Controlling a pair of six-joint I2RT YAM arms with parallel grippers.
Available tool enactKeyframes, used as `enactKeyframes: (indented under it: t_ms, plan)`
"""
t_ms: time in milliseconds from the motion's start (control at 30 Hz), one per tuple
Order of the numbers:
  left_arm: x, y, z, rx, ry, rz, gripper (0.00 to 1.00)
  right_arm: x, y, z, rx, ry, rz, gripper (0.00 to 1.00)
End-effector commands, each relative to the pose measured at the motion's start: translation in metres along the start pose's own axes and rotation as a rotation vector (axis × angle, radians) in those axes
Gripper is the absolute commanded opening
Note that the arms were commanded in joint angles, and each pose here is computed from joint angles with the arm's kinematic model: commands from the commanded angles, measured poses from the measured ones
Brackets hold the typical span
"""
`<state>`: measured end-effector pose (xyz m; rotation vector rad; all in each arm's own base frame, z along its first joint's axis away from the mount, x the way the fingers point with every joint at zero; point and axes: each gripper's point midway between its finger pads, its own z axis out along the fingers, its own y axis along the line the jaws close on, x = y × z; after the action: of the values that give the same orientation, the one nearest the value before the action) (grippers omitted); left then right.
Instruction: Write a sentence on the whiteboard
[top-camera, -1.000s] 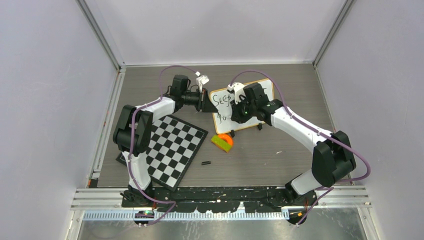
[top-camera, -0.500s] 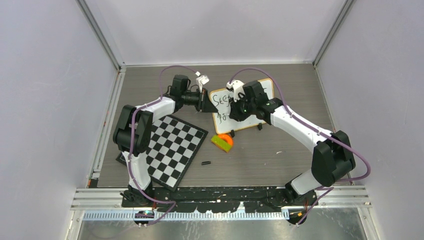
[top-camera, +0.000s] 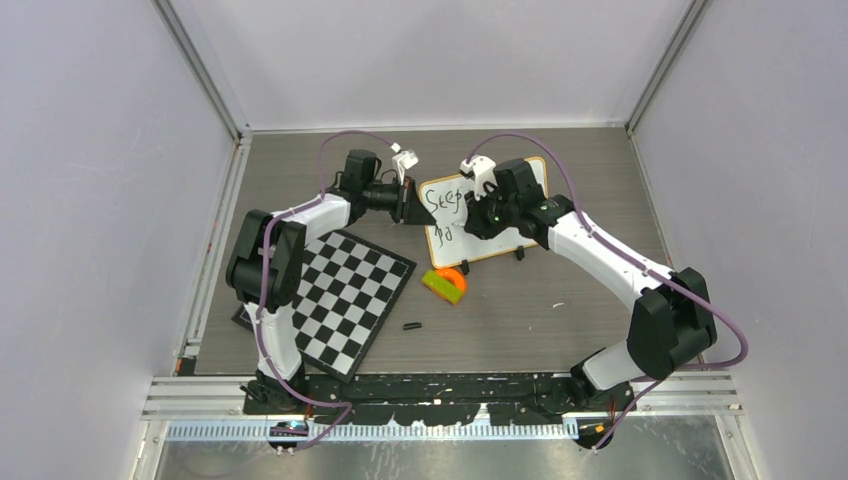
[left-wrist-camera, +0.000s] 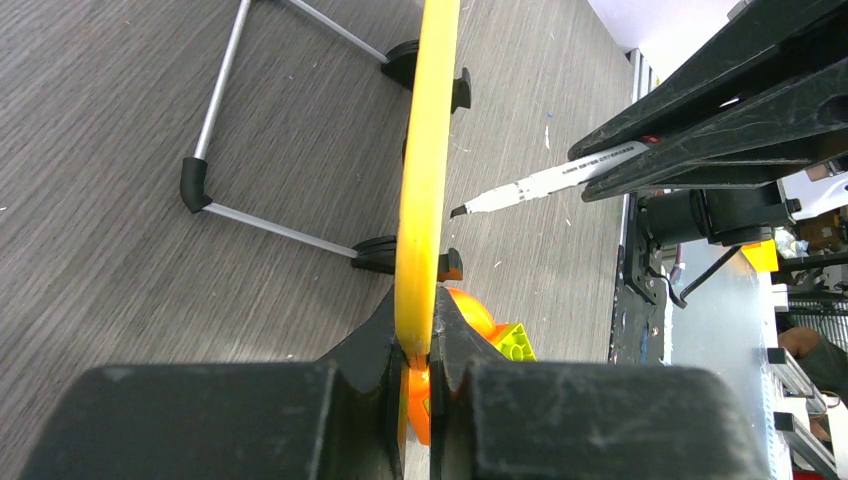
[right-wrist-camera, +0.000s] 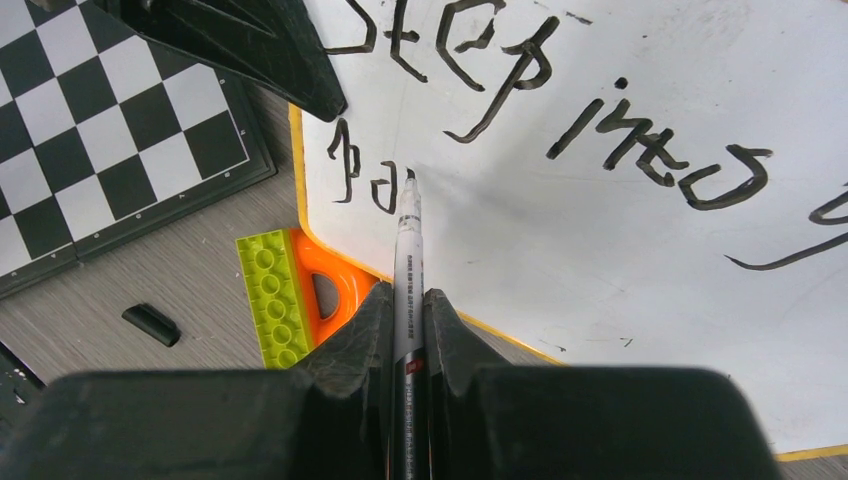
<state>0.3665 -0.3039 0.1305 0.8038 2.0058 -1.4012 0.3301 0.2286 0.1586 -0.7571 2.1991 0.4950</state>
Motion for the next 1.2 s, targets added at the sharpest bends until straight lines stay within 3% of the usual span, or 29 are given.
enactKeyframes:
  t_ms: [0,367,867,1167]
  plan:
    - [-0.011,-0.003,0.0,-0.022,-0.007,0.037,0.0,-0.008,-0.006,0.004,0.021,-0.018,-0.018,0.0]
    - [-0.01,-0.001,0.0,-0.023,-0.007,0.039,0.0,0.02,-0.009,0.006,0.04,0.042,-0.016,0.0]
    - [-0.01,-0.001,0.0,-0.025,-0.007,0.04,0.0,-0.019,-0.02,-0.005,0.074,-0.035,-0.042,0.0]
    - [-0.01,-0.001,0.0,-0.025,-0.005,0.04,0.0,0.006,-0.019,0.002,0.06,0.023,-0.028,0.0]
